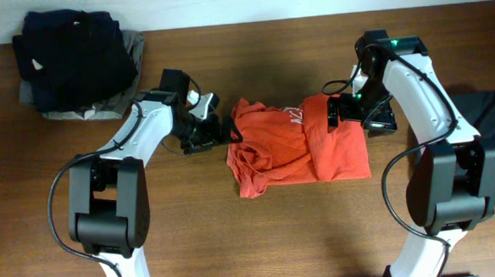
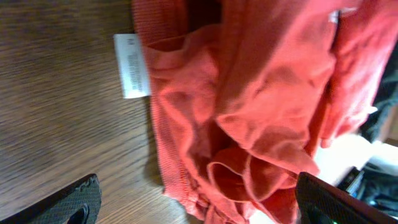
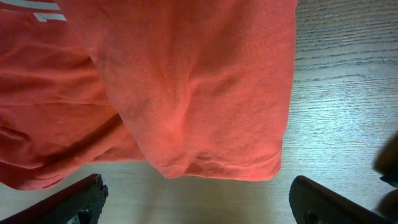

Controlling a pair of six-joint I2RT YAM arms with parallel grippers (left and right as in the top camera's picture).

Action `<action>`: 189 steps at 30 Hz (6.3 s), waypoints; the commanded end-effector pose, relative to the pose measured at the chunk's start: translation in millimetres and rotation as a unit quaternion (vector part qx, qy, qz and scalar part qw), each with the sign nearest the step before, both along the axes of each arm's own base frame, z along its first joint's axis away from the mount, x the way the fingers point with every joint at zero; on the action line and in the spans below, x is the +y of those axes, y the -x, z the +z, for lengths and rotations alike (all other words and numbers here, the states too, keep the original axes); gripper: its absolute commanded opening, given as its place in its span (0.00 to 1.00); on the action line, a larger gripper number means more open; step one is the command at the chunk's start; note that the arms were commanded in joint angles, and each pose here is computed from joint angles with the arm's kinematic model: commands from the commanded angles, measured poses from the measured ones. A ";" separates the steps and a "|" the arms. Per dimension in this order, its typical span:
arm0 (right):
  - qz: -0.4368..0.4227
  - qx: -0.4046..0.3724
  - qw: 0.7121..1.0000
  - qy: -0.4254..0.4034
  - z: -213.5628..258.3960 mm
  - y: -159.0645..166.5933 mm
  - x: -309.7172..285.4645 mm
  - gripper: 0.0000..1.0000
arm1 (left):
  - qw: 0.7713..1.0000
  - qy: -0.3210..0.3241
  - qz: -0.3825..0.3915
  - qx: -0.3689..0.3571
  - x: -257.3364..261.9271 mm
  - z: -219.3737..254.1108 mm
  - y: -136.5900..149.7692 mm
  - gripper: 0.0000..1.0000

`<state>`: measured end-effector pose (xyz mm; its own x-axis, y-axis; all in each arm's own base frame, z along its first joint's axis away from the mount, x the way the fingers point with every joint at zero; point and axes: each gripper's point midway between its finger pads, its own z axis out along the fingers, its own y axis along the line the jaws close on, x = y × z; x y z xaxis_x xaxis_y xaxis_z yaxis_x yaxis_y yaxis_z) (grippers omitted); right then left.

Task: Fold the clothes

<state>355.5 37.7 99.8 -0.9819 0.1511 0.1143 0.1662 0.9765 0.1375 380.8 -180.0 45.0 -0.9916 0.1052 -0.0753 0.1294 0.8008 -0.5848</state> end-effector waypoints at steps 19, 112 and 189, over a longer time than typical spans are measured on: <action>-0.006 -0.005 1.000 0.006 9.6 1.4 -3.7 0.99 | 0.992 0.104 -0.025 0.069 -50.6 -27.7 17.7 0.99; -0.005 -0.010 1.000 0.006 9.1 -1.2 -3.4 0.99 | 0.930 -0.336 -0.052 -0.137 -49.3 67.0 -27.3 0.99; 0.186 -0.305 0.929 0.099 -14.2 -108.0 180.2 0.04 | 0.952 -0.242 0.147 0.119 155.0 47.6 -17.9 0.99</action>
